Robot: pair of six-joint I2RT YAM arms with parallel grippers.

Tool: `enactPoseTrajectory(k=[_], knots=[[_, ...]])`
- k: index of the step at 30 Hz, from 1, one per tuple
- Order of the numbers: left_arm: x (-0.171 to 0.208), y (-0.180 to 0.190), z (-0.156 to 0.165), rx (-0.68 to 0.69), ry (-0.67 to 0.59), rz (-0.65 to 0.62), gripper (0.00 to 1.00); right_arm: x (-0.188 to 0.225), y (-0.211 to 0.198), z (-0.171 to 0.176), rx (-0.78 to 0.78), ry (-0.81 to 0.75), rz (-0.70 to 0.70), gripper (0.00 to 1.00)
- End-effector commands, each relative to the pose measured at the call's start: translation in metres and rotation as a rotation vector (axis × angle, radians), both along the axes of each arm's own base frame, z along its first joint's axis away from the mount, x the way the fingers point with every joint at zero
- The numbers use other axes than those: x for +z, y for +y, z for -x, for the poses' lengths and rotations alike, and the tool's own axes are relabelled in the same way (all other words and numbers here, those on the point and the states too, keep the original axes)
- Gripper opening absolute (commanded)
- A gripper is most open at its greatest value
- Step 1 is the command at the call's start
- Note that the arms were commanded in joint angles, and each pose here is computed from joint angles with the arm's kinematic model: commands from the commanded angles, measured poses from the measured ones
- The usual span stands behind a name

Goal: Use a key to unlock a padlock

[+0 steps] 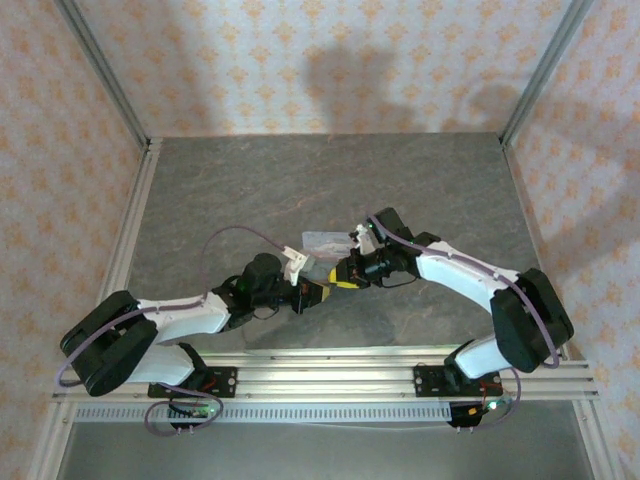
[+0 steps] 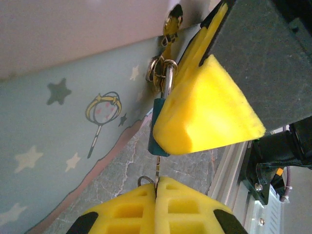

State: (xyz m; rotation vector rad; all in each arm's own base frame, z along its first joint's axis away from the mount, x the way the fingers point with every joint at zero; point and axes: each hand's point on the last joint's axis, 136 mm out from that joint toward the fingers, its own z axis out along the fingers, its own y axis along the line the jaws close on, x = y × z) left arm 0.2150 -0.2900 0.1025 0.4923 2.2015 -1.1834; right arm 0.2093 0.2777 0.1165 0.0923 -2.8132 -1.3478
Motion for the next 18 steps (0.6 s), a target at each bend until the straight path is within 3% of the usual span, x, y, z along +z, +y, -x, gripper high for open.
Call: enactPoseTrajectory(k=[1, 11, 18], knots=[[0.039, -0.01, -0.016, 0.026, -0.088, 0.117, 0.0, -0.004, 0.001, -0.001, -0.043, 0.006, -0.029, 0.0], [0.055, -0.009, -0.025, 0.062, -0.126, 0.121, 0.0, -0.02, -0.007, 0.002, -0.049, 0.002, 0.014, 0.0], [0.053, -0.01, -0.033, 0.123, -0.201, 0.098, 0.0, -0.027, 0.0, 0.001, -0.083, 0.055, -0.037, 0.0]])
